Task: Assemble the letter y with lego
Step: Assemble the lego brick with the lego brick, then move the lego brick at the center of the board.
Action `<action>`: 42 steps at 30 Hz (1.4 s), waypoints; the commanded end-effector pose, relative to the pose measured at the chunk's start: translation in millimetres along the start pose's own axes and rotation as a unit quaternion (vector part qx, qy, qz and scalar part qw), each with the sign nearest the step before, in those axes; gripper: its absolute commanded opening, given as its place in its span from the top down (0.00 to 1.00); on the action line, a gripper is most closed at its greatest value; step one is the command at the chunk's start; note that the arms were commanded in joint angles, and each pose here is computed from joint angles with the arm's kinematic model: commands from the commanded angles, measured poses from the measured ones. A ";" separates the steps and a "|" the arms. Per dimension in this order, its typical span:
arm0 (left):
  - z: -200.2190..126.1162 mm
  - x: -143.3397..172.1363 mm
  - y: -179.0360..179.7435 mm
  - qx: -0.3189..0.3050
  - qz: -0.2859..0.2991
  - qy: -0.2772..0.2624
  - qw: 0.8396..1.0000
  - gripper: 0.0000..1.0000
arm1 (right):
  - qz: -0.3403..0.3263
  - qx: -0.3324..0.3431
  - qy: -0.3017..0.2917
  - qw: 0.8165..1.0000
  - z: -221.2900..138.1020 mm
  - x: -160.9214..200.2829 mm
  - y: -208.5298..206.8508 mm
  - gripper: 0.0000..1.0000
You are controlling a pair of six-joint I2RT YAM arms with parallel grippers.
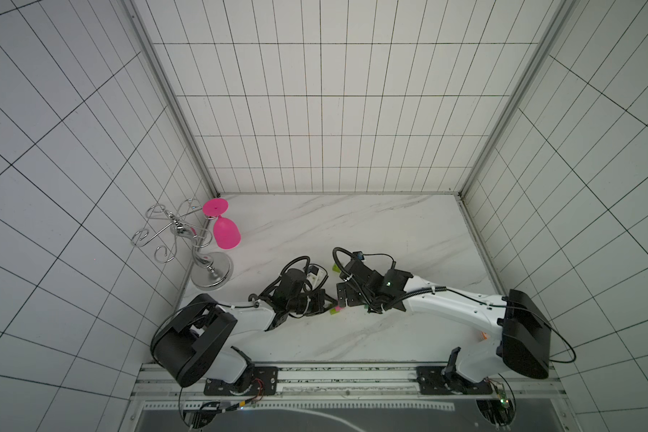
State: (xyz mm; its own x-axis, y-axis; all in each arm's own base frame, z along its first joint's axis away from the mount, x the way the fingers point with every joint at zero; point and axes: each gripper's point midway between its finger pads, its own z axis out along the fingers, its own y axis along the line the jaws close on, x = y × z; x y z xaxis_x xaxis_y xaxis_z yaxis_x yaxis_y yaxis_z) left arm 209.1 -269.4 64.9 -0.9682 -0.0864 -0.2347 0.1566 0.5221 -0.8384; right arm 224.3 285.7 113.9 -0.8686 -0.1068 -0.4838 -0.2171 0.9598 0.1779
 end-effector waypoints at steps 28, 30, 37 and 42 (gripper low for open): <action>-71.4 -41.0 41.3 -0.142 -0.006 -0.110 0.984 0.53 | 0.011 0.006 -0.015 1.000 66.0 -94.5 23.1 0.31; -73.3 -44.7 46.0 -0.137 -0.016 -0.113 0.984 0.52 | 0.017 0.004 -0.019 1.000 74.3 -102.1 26.5 0.33; -77.4 -51.0 41.0 -0.120 -0.010 -0.121 0.985 0.52 | 0.049 0.025 -0.034 0.998 91.3 -122.1 17.5 0.41; -74.8 -51.3 39.0 -0.107 -0.010 -0.121 0.987 0.53 | 0.058 0.036 -0.043 0.997 99.8 -132.9 13.7 0.47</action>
State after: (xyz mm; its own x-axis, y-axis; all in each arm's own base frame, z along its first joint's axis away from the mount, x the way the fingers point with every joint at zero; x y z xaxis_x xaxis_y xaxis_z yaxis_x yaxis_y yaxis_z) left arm 244.1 -176.8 70.7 -0.9020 -0.2897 -0.3202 0.0264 0.7032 -0.7105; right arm 353.4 325.4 64.7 -0.8822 -0.0380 -0.4694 -0.1133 0.9846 0.1332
